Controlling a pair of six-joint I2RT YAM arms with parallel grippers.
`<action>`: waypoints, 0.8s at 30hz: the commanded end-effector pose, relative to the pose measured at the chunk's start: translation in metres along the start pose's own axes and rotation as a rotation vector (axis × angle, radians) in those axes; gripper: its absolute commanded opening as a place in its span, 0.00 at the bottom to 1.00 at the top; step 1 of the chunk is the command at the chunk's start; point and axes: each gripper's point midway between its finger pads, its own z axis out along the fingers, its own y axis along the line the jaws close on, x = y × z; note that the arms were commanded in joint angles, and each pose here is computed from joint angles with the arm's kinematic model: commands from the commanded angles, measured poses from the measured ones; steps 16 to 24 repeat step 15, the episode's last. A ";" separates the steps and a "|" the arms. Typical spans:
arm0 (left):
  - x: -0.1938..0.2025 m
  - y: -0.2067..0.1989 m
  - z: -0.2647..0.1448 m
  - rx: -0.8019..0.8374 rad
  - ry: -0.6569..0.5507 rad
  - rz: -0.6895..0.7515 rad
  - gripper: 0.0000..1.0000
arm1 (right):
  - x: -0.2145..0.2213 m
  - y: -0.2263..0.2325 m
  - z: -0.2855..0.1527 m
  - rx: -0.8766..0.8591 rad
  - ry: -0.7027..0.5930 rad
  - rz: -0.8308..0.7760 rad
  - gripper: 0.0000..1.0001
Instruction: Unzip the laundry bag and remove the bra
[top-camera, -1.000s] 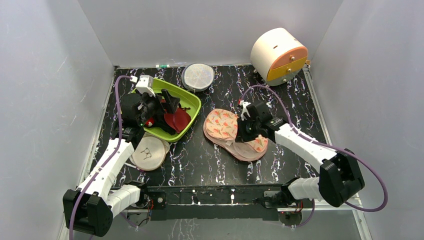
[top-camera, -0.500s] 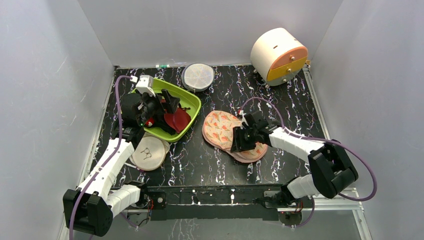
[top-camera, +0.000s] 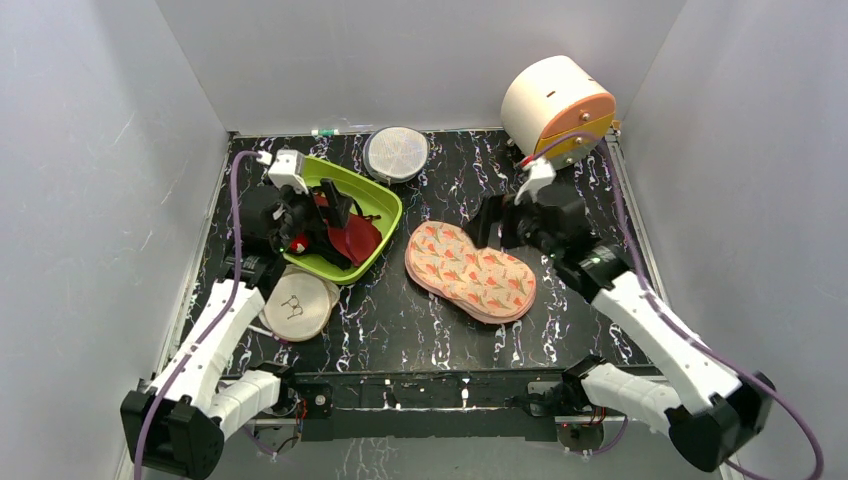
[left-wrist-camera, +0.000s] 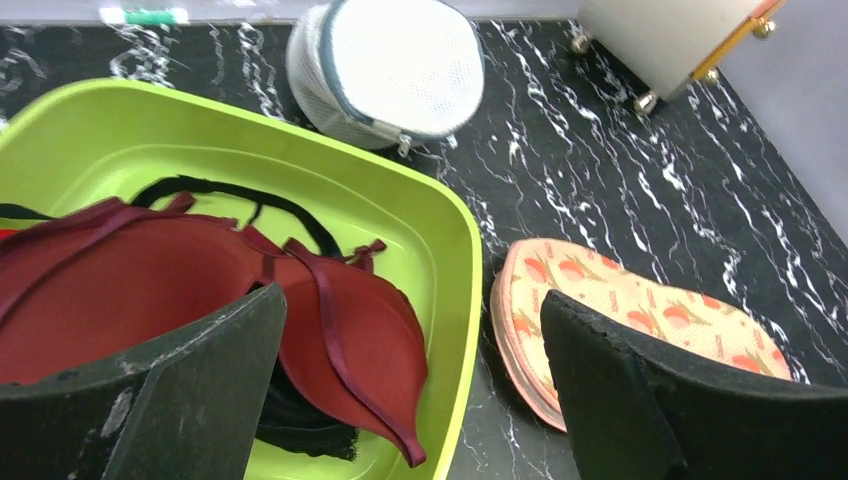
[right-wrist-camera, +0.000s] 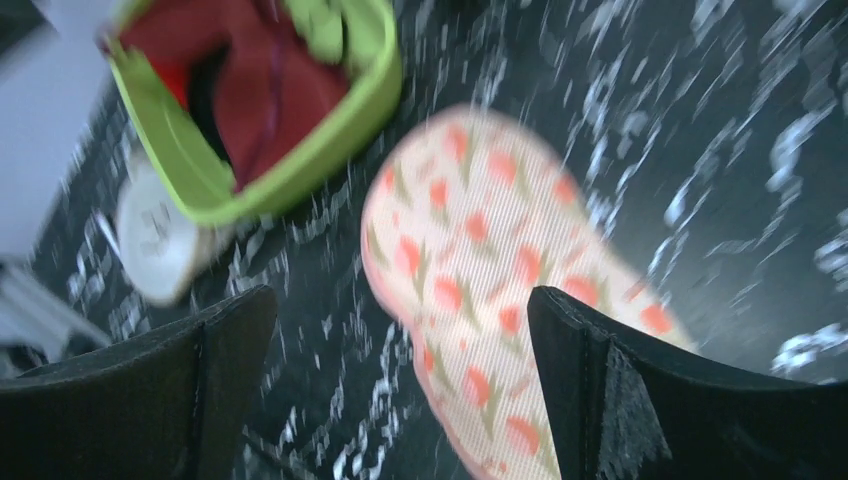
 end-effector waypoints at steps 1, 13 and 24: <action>-0.080 -0.003 -0.045 -0.093 -0.163 0.039 0.98 | -0.116 0.001 -0.082 0.154 -0.402 -0.080 0.98; -0.210 -0.029 -0.127 -0.109 -0.518 0.092 0.98 | -0.210 -0.001 -0.175 0.343 -0.704 -0.143 0.98; -0.212 -0.030 -0.127 -0.094 -0.553 0.062 0.98 | -0.212 0.000 -0.178 0.339 -0.729 -0.144 0.98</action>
